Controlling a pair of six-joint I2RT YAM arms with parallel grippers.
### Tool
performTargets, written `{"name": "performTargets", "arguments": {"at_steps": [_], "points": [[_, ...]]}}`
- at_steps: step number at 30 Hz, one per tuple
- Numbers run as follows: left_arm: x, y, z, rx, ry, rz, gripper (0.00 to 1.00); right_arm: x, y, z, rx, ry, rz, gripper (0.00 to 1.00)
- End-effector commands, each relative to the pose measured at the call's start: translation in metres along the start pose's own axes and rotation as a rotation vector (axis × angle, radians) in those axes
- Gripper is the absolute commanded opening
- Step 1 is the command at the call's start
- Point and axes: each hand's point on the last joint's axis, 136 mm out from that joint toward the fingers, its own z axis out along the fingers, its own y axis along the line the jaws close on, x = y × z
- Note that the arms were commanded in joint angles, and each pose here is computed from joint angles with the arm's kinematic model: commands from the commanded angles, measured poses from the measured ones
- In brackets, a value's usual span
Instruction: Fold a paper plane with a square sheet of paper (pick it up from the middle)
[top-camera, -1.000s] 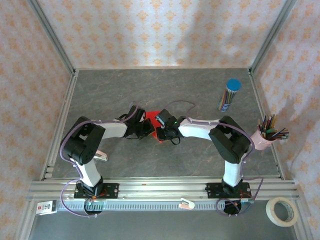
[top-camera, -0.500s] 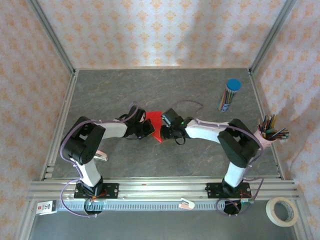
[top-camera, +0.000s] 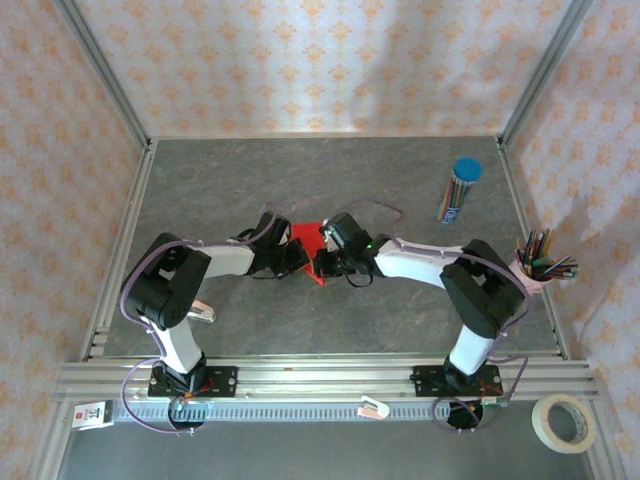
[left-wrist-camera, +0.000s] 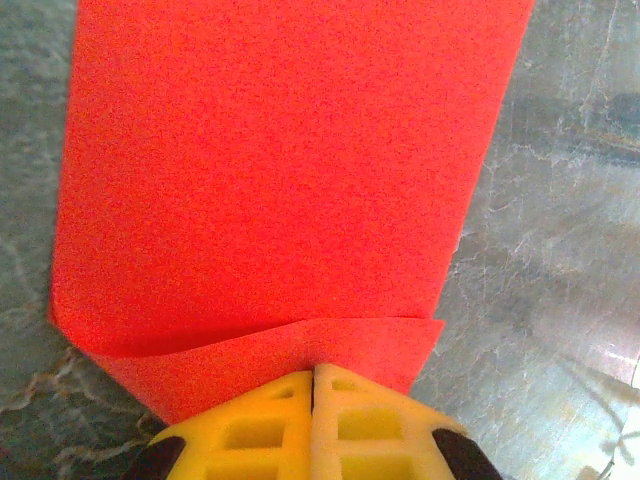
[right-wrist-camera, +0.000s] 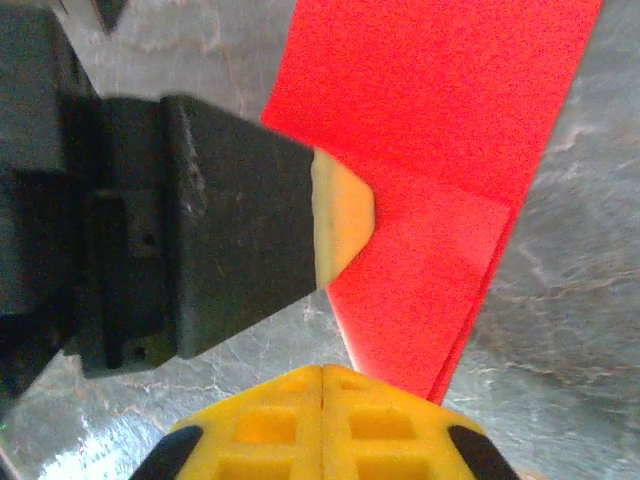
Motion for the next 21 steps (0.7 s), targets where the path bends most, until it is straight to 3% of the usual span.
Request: {"name": "performTargets", "arguments": {"at_steps": [1, 21], "points": [[0.018, 0.046, 0.01, -0.154, 0.051, -0.021, 0.01, 0.002, 0.012, 0.009, -0.049, 0.027, -0.028, 0.03], [0.024, 0.05, 0.012, -0.161, 0.08, -0.008, 0.0, 0.006, -0.011, 0.033, 0.031, 0.059, -0.009, 0.0]]}}
